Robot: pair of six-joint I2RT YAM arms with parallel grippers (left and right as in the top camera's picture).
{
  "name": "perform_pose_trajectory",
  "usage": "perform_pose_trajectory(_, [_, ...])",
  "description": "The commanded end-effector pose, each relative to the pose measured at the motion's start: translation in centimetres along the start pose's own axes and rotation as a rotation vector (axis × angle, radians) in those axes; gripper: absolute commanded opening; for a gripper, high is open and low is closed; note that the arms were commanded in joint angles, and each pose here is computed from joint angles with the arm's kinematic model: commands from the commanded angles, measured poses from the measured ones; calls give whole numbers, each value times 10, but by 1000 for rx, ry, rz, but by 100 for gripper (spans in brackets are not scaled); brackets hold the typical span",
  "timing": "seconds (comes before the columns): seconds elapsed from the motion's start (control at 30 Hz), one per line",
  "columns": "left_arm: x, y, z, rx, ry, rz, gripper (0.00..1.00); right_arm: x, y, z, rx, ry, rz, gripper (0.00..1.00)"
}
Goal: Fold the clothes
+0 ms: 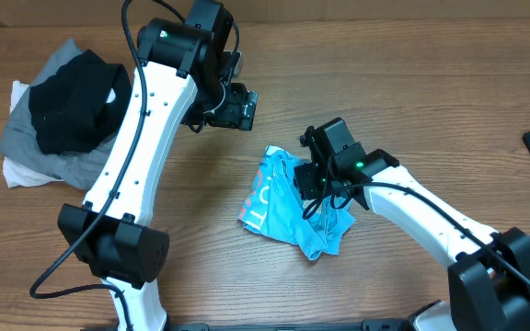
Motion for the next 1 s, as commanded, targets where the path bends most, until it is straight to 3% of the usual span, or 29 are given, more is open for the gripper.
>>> perform_pose_trajectory(0.0, [5, 1, 0, -16, 4, -16, 88, -6, 5, -6, 0, -73, -12, 45])
perform_pose_trajectory(0.03, [5, 1, 0, -16, 3, -16, 89, -8, 4, -5, 0, -64, -4, 39])
perform_pose_trajectory(0.23, [5, 1, 0, -16, 2, -16, 89, -8, 0, -4, 2, -63, 17, 34])
perform_pose_trajectory(0.3, [5, 1, 0, -17, 2, -17, 89, -7, 0, -4, 0, -64, 18, 24])
perform_pose_trajectory(0.4, [5, 1, 0, -17, 3, -18, 89, 0, 5, -9, -25, -68, 9, 19])
perform_pose_trajectory(0.7, [5, 1, 0, -17, 3, -19, 90, 48, 27, -27, -103, -100, -35, 18])
perform_pose_trajectory(0.97, [5, 1, 0, -17, 2, -18, 90, 58, 23, -67, -221, -226, -6, 18])
Point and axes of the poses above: each gripper's point midway between its finger pads, its own x axis back along the fingers, its own z axis along the line the jaws close on, y = z × x, the point moved 7 cm from there along x, back along the fingers, and after that the axes turned 5 degrees about -x, right-handed, at the moved point
